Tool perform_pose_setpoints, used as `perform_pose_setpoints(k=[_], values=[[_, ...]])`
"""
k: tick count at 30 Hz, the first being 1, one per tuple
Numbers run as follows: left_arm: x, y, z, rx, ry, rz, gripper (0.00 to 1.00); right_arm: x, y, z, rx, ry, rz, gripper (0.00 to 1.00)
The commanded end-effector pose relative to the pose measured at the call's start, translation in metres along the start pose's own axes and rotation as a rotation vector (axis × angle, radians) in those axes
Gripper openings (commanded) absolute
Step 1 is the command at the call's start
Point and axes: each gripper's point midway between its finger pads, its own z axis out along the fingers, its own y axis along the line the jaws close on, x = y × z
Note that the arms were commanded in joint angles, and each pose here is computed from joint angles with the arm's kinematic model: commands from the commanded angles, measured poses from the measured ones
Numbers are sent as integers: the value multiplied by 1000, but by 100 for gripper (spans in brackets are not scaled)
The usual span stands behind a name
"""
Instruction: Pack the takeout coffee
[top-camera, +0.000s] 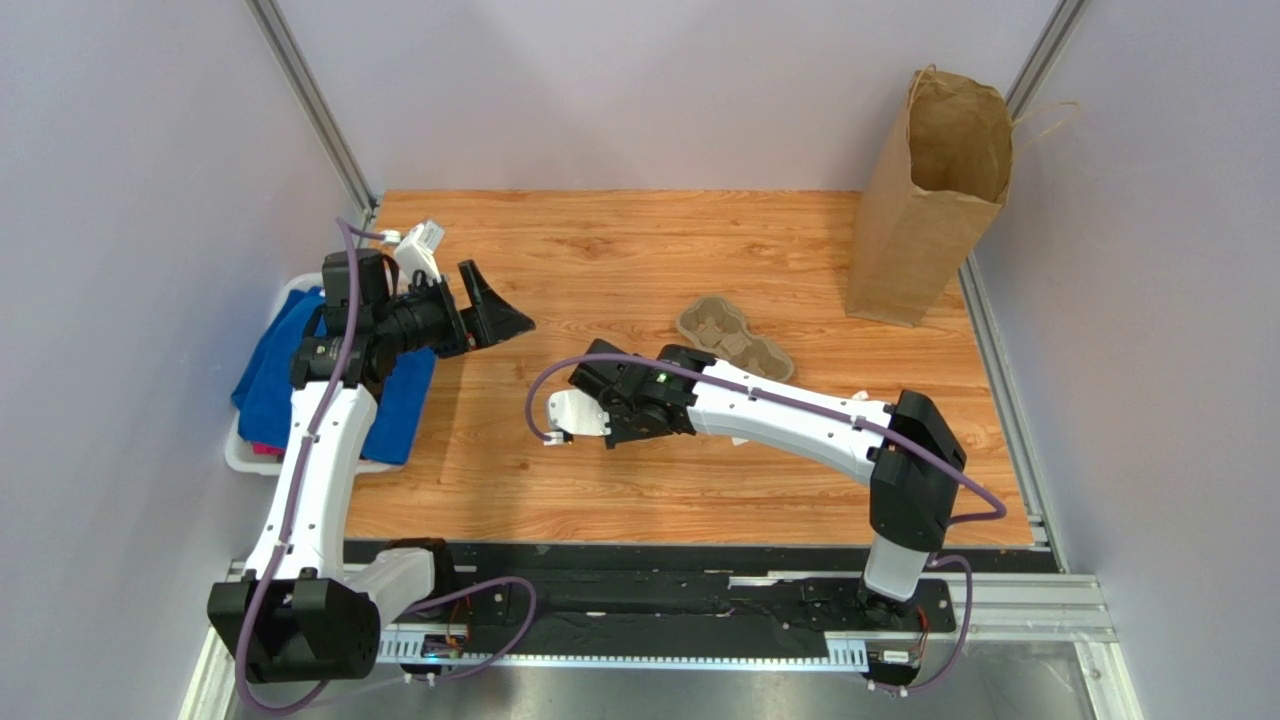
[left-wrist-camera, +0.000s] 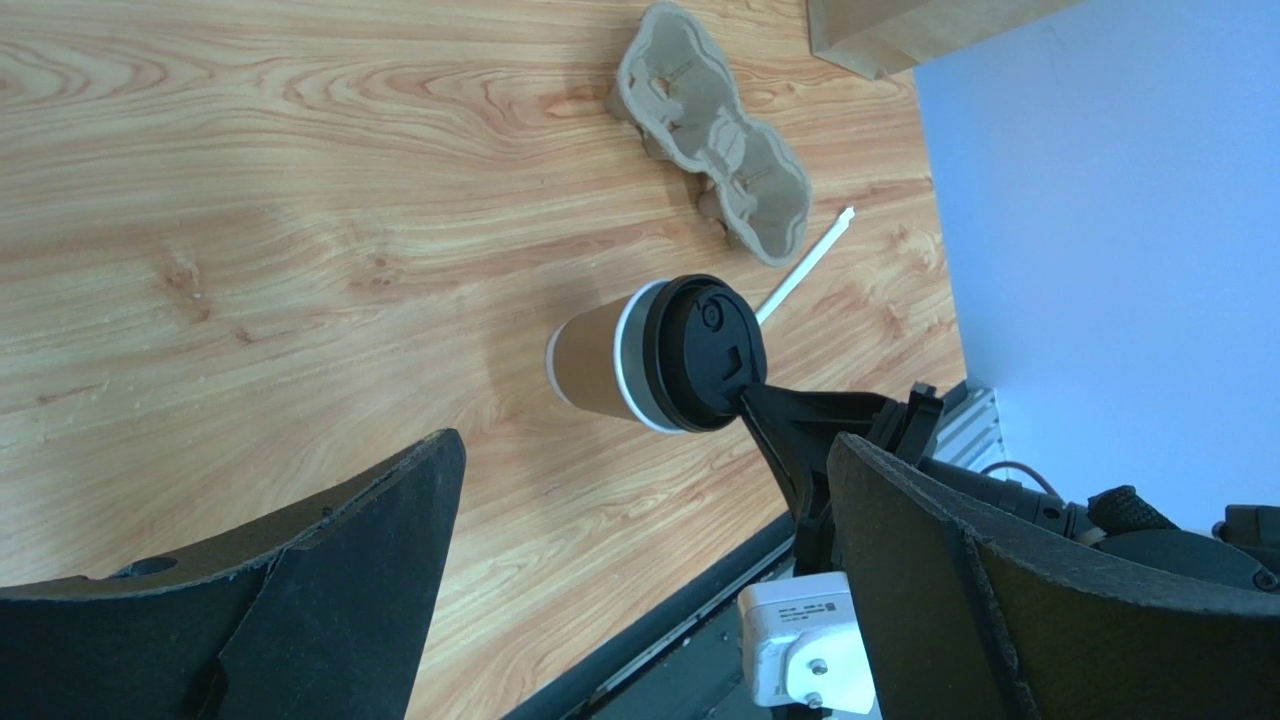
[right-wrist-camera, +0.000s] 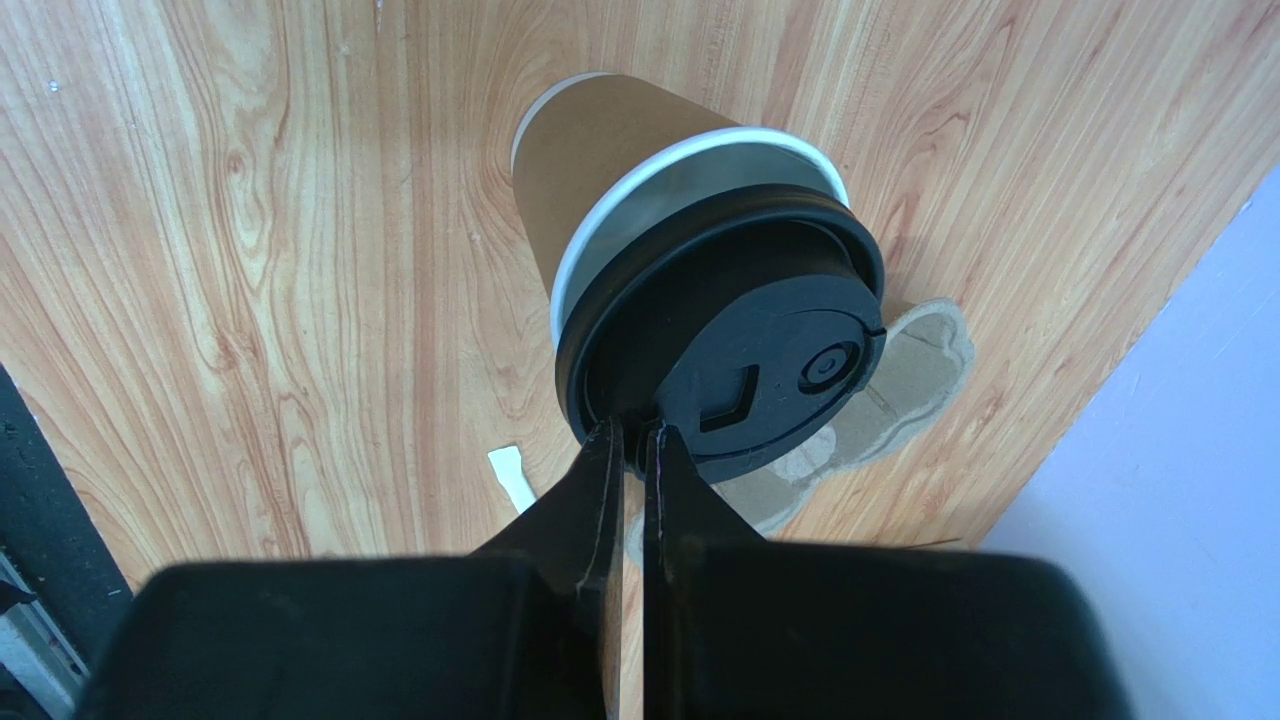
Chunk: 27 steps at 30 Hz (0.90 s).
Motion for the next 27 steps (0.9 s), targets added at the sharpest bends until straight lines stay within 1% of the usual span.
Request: perform_pose_setpoints(k=[1,17,27], values=[[-13,-7,-5,5,-35,36,99,-9,-6,-2,20,-8,23,0],[-14,-3,-3,0,-29,25,99,-19,-13,-2,29,-21,6,0],[-14,-1,-2,-4,-24,19,99,-19,-4,2,-11,-13,-3,0]])
